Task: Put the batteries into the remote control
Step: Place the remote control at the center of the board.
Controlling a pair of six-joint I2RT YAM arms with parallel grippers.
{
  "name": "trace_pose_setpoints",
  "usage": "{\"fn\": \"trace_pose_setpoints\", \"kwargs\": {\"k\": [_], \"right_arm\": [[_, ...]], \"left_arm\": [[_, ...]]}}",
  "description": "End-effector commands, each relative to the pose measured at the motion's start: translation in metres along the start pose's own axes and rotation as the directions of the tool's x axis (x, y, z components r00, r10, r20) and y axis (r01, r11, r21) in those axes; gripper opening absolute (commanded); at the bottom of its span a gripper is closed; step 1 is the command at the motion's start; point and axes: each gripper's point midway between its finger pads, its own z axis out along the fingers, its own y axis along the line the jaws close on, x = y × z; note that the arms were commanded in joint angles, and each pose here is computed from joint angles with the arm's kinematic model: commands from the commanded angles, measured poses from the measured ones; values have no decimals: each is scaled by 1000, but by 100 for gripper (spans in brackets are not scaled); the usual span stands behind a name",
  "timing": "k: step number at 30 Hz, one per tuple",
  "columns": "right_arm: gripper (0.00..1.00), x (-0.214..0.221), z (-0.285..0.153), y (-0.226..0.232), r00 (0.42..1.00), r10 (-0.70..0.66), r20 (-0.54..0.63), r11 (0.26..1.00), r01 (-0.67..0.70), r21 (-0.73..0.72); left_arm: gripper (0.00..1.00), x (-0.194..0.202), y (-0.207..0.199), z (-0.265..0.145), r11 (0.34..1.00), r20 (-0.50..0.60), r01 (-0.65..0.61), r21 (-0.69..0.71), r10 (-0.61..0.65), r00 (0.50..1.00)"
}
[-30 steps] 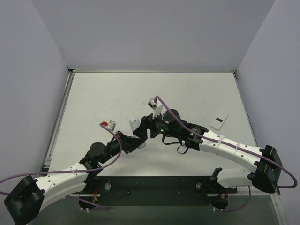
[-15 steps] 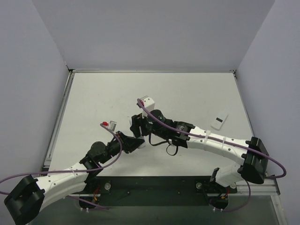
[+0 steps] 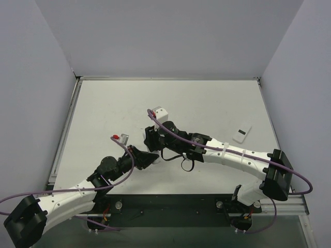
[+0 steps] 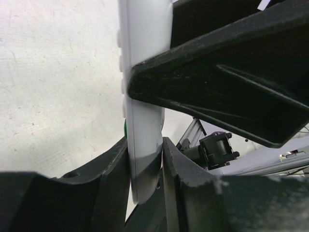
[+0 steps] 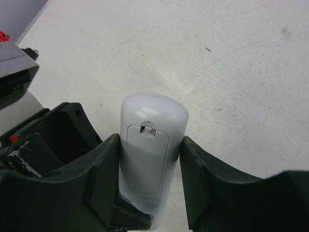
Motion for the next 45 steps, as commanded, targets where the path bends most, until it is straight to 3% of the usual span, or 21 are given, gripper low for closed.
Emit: {"fn": "trace_pose_setpoints", "kwargs": {"k": [1, 3, 10, 15, 19, 26, 28, 31, 33, 35, 38, 45], "right_arm": [[0, -9, -15, -36, 999, -30, -13, 993, 31, 111], [0, -8, -18, -60, 1000, -6, -24, 988, 10, 157], [0, 25, -30, -169, 984, 108, -140, 928, -49, 370], [0, 80, -38, -254, 926, 292, -238, 829, -121, 546], [0, 117, -47, -307, 855, 455, -250, 734, -201, 649], [0, 159, -37, -334, 746, 595, -298, 677, -266, 686], [6, 159, -34, -335, 734, 609, -300, 674, -279, 684], [25, 165, -34, -337, 713, 628, -311, 664, -283, 692], [44, 165, -36, -337, 714, 627, -311, 664, -280, 693], [58, 159, -42, -336, 731, 616, -294, 663, -280, 694], [73, 132, -54, -329, 781, 582, -226, 670, -304, 677], [85, 43, -126, -299, 931, 364, 25, 688, -287, 666]], "left_arm": [[46, -8, 10, -2, 998, 36, -29, -59, 31, 999], [60, -10, 9, -5, 997, 47, -37, -62, 40, 998], [80, -18, 33, -19, 974, 64, -67, -215, 83, 995], [84, -32, 37, -28, 953, 95, -76, -292, 108, 990], [86, -42, 40, -36, 923, 83, -124, -364, 164, 983], [90, -66, 45, -51, 852, 83, -186, -490, 258, 963], [90, -69, 46, -54, 839, 79, -199, -507, 275, 958], [91, -78, 46, -59, 818, 92, -204, -538, 297, 950], [91, -84, 45, -63, 804, 101, -203, -558, 309, 946], [91, -88, 45, -66, 790, 100, -209, -576, 322, 942], [93, -99, 42, -68, 768, 106, -212, -604, 341, 934], [97, -133, 32, -71, 687, 73, -266, -676, 421, 904]]}}
